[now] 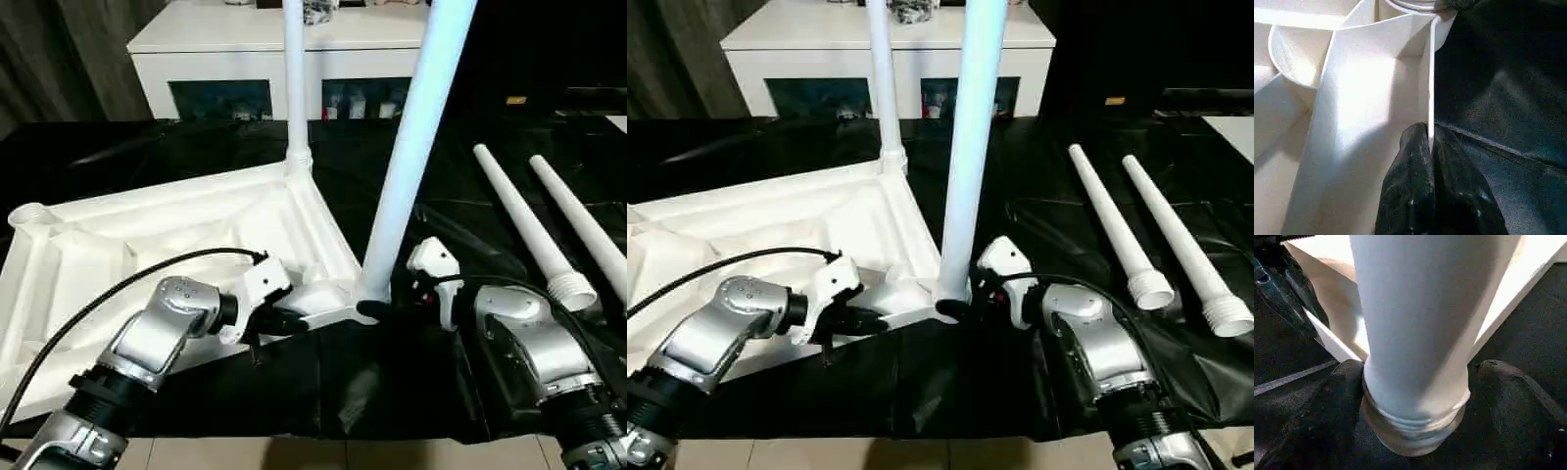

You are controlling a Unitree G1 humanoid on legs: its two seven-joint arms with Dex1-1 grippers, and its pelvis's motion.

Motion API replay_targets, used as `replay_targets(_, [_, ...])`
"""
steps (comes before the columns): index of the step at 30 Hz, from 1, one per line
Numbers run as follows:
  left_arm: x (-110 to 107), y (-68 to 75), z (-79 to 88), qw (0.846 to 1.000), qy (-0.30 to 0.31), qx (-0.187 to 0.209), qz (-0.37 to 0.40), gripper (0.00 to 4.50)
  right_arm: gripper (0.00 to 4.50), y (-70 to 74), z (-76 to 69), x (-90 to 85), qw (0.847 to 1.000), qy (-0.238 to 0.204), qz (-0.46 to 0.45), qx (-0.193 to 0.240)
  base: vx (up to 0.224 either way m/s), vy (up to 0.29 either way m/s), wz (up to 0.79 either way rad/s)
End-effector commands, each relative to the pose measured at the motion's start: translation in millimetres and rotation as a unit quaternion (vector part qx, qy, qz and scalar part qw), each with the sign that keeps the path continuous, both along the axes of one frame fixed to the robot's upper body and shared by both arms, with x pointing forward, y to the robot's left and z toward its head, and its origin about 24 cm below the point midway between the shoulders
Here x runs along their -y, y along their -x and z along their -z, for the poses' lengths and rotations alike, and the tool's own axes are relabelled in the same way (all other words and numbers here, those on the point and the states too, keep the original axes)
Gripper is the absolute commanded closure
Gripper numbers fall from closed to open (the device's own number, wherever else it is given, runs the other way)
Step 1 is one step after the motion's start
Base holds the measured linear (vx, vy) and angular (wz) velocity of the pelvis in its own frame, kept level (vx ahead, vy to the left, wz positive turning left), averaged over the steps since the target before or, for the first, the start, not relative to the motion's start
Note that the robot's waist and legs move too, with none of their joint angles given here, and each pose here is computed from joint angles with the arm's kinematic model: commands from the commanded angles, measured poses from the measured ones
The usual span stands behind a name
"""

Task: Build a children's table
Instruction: Rotate leg to tighten

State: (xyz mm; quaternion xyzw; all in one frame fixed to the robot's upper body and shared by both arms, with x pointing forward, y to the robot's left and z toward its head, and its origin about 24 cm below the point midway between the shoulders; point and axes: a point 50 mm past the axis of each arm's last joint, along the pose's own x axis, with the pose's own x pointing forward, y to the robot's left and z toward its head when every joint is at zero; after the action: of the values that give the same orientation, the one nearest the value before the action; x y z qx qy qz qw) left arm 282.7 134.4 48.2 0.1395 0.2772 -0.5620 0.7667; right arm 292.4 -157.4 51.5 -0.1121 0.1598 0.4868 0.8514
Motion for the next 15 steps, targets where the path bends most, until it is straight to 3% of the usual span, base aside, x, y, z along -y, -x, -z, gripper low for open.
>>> replay_targets(1, [2, 8.3, 7.1, 0.999, 0.004, -0.033, 0.018, 4.50, 0.78, 1.1, -2.9, -0.8, 1.000, -0.001, -0.010, 0.009, 0.000, 0.000, 0.00])
replay_targets(10, [5, 4.0, 8.6, 1.000, 0.003, -0.019, 0.000, 4.50, 1.55, 0.9, 2.4, -4.7, 1.000, -0.021, 0.017, -0.006, 0.000, 0.000, 0.00])
replay_targets(11, [7, -0.2, 9.2, 1.000, 0.001, -0.008, -0.014, 4.50, 1.73, 0.0, 5.7, -5.4, 0.999, -0.016, 0.037, -0.007, 0.000, 0.000, 0.00])
replay_targets(15, [13, -18.4, 11.3, 0.996, -0.016, 0.025, -0.087, 4.50, 1.78, -3.6, 15.4, -9.9, 0.994, -0.004, 0.107, -0.004, 0.000, 0.000, 0.00])
